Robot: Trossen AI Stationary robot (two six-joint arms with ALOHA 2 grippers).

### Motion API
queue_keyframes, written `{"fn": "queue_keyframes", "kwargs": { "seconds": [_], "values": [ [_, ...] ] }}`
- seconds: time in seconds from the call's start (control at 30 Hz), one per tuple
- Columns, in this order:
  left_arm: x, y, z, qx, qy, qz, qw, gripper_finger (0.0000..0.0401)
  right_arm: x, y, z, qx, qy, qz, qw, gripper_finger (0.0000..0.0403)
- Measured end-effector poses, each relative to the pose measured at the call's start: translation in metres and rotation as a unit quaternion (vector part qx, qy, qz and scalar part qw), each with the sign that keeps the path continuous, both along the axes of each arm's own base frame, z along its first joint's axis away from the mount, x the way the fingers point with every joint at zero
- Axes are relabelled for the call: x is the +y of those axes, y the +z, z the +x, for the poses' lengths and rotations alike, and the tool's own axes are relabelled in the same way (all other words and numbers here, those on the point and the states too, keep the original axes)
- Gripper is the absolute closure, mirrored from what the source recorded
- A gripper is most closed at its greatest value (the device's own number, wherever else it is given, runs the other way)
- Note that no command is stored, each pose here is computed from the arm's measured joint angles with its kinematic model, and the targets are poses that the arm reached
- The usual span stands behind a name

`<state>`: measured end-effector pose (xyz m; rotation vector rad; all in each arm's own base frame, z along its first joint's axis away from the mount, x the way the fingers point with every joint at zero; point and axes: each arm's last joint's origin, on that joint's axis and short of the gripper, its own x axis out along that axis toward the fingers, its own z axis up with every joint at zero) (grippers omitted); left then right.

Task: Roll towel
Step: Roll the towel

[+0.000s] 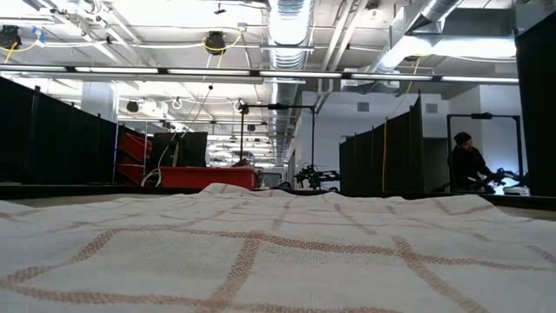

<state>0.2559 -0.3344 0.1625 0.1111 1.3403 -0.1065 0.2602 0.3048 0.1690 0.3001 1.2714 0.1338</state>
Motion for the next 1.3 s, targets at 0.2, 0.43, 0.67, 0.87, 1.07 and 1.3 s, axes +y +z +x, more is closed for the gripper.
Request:
{"fn": "queue_keyframes", "kwargs": {
  "seconds": [0.2, 0.43, 0.67, 0.87, 1.07, 1.3],
  "values": [
    [0.003, -0.003, 0.000, 0.000, 0.003, 0.012, 1.000, 0.0319, 0.000, 0.000, 0.000, 0.001, -0.001, 0.001, 1.000, 0.0235],
    [-0.005, 0.019, 0.006, -0.021, -0.009, -0.010, 1.000, 0.0319, 0.002, 0.000, -0.002, 0.003, -0.009, 0.005, 1.000, 0.0235],
    [0.004, 0.009, 0.001, -0.023, 0.001, 0.044, 0.999, 0.0319, 0.002, 0.000, -0.001, 0.001, -0.007, 0.006, 1.000, 0.0235],
    [0.006, -0.007, -0.001, -0.021, -0.002, 0.038, 0.999, 0.0319, 0.001, 0.000, 0.000, 0.000, -0.009, 0.007, 1.000, 0.0235],
    [0.010, -0.014, -0.004, -0.010, 0.003, 0.047, 0.999, 0.0319, 0.007, 0.002, 0.000, -0.017, -0.005, 0.031, 0.999, 0.0235],
    [0.011, -0.014, -0.002, -0.011, 0.006, 0.046, 0.999, 0.0319, 0.008, 0.001, -0.006, -0.001, -0.011, 0.020, 1.000, 0.0235]
  ]
}}
